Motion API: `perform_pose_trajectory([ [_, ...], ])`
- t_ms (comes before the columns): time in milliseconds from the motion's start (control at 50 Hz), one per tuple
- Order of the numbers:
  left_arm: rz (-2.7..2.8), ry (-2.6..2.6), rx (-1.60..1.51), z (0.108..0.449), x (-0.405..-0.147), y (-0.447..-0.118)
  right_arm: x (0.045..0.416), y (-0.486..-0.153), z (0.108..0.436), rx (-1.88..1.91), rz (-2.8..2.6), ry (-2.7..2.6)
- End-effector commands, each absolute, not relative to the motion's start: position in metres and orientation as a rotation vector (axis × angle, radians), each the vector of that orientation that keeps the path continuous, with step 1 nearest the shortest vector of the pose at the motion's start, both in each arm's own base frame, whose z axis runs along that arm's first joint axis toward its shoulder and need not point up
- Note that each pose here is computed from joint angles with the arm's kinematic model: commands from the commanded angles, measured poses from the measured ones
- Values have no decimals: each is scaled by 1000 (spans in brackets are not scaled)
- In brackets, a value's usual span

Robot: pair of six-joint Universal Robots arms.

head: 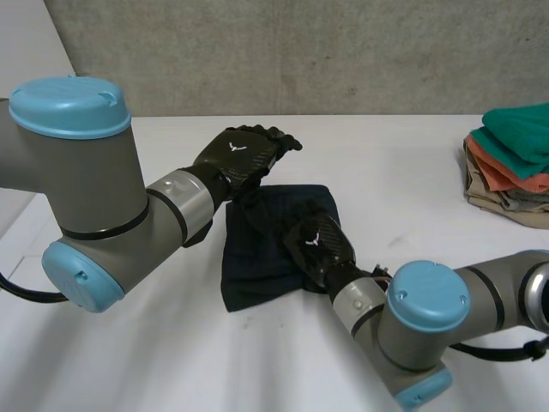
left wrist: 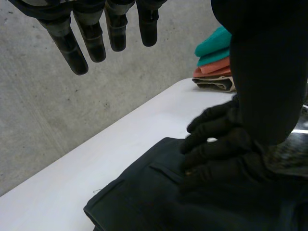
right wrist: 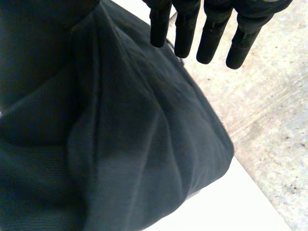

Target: Fold the laundry.

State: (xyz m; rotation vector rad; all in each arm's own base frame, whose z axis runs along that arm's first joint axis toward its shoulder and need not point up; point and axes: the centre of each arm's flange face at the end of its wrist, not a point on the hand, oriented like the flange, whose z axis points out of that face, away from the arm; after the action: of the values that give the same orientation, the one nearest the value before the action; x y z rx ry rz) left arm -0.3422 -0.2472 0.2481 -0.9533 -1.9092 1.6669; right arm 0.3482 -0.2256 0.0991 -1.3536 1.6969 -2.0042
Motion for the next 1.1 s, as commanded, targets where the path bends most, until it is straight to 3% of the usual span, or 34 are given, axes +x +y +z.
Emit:
perform_pose_trajectory([
  [20,1666,-1917,-951,247,-341,-248,359,-241,98,-1330,-2024,1690],
  [320,1659,-1917,-953,247,-340,-244,357,-273,132,-1205,-2069,1725],
  [420,1672,-1907,-949,251,-340,-246,343,-300,147,-1161,-2073,1785],
  [620,1727,-1842,-936,270,-342,-243,304,-369,254,-1043,-2400,1500],
  [720,1730,-1798,-911,281,-347,-236,253,-417,305,-931,-2601,1406],
  [780,1720,-1768,-905,287,-351,-228,224,-436,319,-881,-2655,1393],
  [880,1717,-1735,-920,293,-355,-218,144,-477,338,-810,-2706,1338],
  [1000,1708,-1715,-936,294,-359,-210,82,-509,324,-701,-2675,1284],
  [1100,1700,-1721,-939,292,-360,-210,30,-536,278,-637,-2652,1208],
])
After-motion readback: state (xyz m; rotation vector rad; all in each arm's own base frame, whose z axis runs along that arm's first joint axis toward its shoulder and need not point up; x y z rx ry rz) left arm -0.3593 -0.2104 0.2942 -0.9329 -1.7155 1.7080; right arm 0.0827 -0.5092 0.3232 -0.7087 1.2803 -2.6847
